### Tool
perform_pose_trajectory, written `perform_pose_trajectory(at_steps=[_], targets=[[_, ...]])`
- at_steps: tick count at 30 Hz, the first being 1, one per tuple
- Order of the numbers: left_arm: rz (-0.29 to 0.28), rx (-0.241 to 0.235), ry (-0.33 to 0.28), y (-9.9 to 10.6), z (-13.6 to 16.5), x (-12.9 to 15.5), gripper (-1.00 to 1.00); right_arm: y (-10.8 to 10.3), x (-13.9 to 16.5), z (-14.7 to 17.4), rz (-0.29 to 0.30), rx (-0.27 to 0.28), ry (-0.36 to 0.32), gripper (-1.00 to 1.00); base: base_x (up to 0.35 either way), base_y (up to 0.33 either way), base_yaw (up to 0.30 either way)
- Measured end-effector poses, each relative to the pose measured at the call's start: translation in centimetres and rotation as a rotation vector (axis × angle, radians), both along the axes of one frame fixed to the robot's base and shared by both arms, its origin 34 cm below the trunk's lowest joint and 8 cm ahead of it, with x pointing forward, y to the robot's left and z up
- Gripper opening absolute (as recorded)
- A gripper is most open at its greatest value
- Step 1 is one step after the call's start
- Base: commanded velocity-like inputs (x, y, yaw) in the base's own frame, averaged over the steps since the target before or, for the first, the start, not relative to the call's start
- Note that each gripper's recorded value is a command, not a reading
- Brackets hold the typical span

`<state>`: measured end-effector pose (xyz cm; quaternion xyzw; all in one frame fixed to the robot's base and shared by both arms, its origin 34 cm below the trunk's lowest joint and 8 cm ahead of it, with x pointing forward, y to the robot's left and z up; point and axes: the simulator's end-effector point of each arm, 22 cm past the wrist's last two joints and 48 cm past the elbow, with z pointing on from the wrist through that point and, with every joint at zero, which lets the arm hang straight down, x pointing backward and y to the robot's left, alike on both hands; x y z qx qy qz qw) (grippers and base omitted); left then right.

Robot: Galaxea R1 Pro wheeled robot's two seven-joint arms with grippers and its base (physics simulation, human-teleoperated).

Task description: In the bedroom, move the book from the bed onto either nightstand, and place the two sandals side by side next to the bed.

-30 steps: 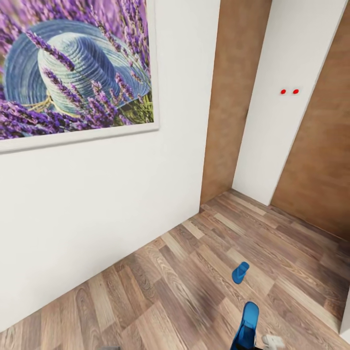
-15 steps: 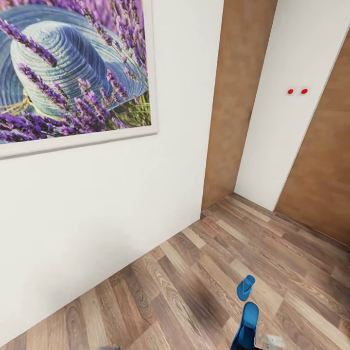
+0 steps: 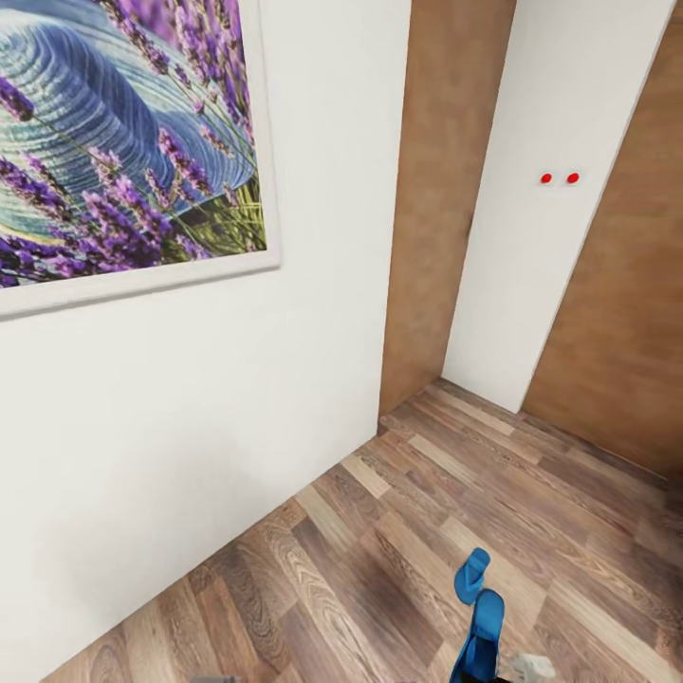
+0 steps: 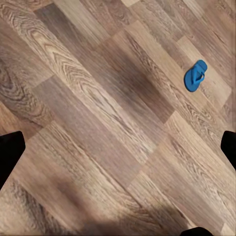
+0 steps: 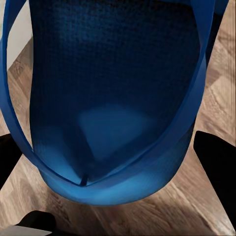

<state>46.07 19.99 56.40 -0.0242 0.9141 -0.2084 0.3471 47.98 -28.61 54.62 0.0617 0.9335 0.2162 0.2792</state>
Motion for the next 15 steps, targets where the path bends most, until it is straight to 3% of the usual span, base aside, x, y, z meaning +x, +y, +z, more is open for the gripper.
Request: perform_pose_trajectory(at_steps=[15], targets=[[0.0,0.0,0.0,0.0,-0.01,-0.01,1.0,0.02,0.0,-0.01,0.001,0.0,0.0,-1.0,0.001,0.0,-0.283]])
